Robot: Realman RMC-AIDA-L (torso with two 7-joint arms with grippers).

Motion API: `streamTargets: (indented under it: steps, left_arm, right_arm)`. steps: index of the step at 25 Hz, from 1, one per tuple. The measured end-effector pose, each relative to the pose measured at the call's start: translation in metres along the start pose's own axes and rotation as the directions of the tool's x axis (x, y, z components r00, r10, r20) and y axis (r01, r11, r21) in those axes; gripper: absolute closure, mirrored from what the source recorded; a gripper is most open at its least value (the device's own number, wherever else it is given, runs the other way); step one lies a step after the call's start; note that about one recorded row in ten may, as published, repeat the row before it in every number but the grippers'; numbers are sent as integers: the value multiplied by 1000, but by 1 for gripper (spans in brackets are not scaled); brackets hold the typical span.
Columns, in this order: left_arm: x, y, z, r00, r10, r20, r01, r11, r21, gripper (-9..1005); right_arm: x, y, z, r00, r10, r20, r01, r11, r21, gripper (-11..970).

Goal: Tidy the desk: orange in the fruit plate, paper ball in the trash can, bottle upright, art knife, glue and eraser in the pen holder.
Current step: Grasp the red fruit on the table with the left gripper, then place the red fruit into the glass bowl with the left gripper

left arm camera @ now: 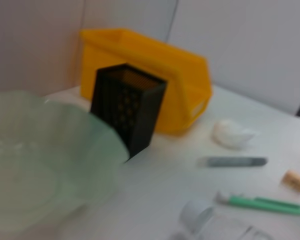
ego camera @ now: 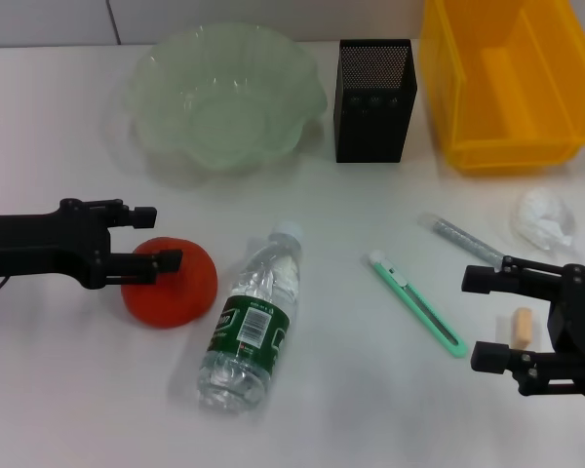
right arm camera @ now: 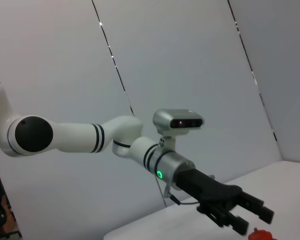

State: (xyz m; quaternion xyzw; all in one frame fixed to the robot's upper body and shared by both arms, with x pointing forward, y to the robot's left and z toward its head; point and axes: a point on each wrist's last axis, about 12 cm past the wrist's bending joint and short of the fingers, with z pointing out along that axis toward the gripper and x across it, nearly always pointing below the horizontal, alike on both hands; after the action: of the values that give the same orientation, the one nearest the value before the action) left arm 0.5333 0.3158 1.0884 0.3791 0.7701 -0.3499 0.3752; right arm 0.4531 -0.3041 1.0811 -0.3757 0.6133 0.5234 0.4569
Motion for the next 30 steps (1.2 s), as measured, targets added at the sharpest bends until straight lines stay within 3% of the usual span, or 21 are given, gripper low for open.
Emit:
streamTargets:
  steps: [11,22,28,30]
  left_arm:
    - [12,7,8,997,-13,-72,8,997,-80,257]
    - [12,4,12,996,-13,-91,9,999,-40,466]
    - [7,3,11,998,-10,-69,9,1000,-18,731]
    - [2,3,11,999,-8,-38,8,1000,-16,765]
  right_arm:
    - [0,-4,4,1000,3,-10,-3,1000,17,143]
    - [-3,-9,7,1000,-4,-18,4,1000,18,143]
    - [-4,-10,7,1000,-6,-13,6,1000,21,144]
    - [-4,-10,7,1000,-6,-11,6,1000,22,144]
